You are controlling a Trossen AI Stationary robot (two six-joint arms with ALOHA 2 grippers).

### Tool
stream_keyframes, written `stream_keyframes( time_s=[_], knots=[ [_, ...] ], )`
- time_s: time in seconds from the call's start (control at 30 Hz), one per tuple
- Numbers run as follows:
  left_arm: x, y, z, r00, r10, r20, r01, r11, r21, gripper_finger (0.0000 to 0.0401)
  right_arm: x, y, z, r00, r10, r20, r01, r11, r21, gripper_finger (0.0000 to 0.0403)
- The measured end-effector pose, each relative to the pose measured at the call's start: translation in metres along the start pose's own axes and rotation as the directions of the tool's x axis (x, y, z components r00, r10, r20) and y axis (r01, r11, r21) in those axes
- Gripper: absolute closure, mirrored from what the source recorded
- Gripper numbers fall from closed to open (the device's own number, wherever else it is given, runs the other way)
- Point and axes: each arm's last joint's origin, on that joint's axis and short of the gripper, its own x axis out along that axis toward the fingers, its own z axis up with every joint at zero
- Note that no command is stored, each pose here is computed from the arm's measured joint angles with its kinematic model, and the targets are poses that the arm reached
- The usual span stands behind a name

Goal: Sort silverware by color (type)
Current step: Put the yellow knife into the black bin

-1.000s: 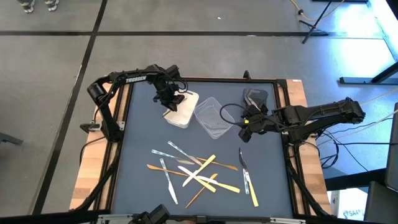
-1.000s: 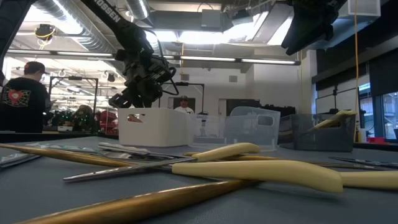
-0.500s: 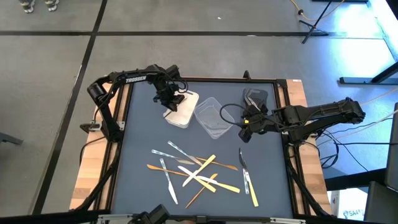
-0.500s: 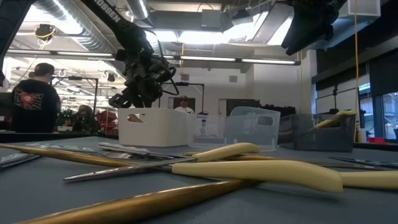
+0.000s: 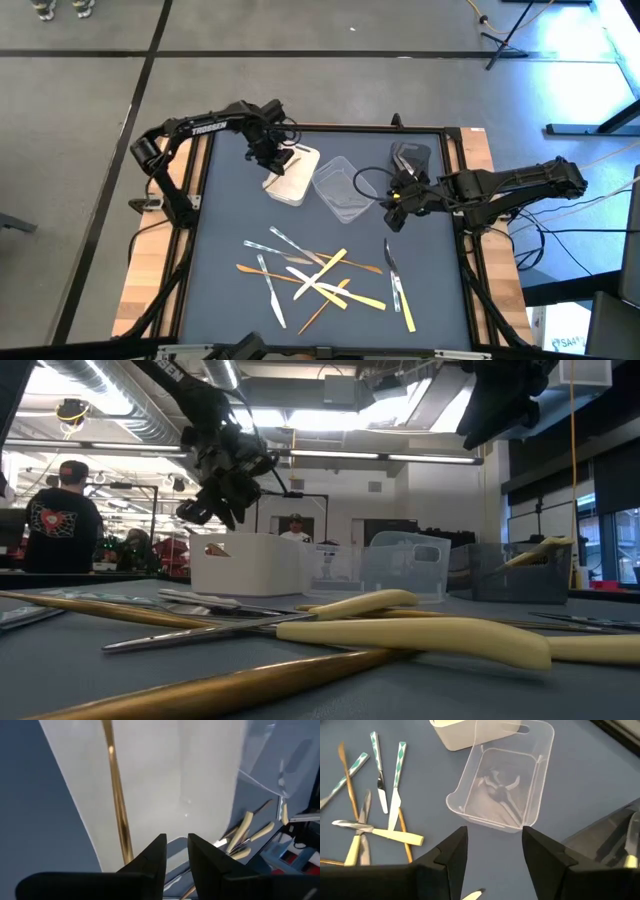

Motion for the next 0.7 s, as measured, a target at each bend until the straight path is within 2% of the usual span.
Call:
stream_keyframes(
  time_s=[0.13,0.3,0.47,0.7],
  knots=[
    [-0.013,-0.007,-0.008,0.999,0.002,0.047,-0.006,0.996,0.084,0.0328,-0.003,0.007,-0.006,1.0,0.026,-0.004,-0.026,0.999,-0.024,0.0228],
    [-0.027,-0.018,-0.021,0.986,0.081,0.148,-0.11,0.974,0.2,0.0328,-0.01,0.02,-0.017,0.998,0.066,-0.009,-0.066,0.997,-0.027,0.0228],
    [-0.043,-0.033,-0.037,0.954,0.119,0.275,-0.207,0.925,0.318,0.0328,-0.018,0.03,-0.028,0.995,0.095,-0.009,-0.095,0.995,-0.005,0.0228],
    [-0.062,-0.064,-0.067,0.907,0.021,0.42,-0.249,0.833,0.494,0.0328,-0.029,0.041,-0.046,0.992,0.124,-0.019,-0.123,0.991,0.05,0.0228]
  ],
)
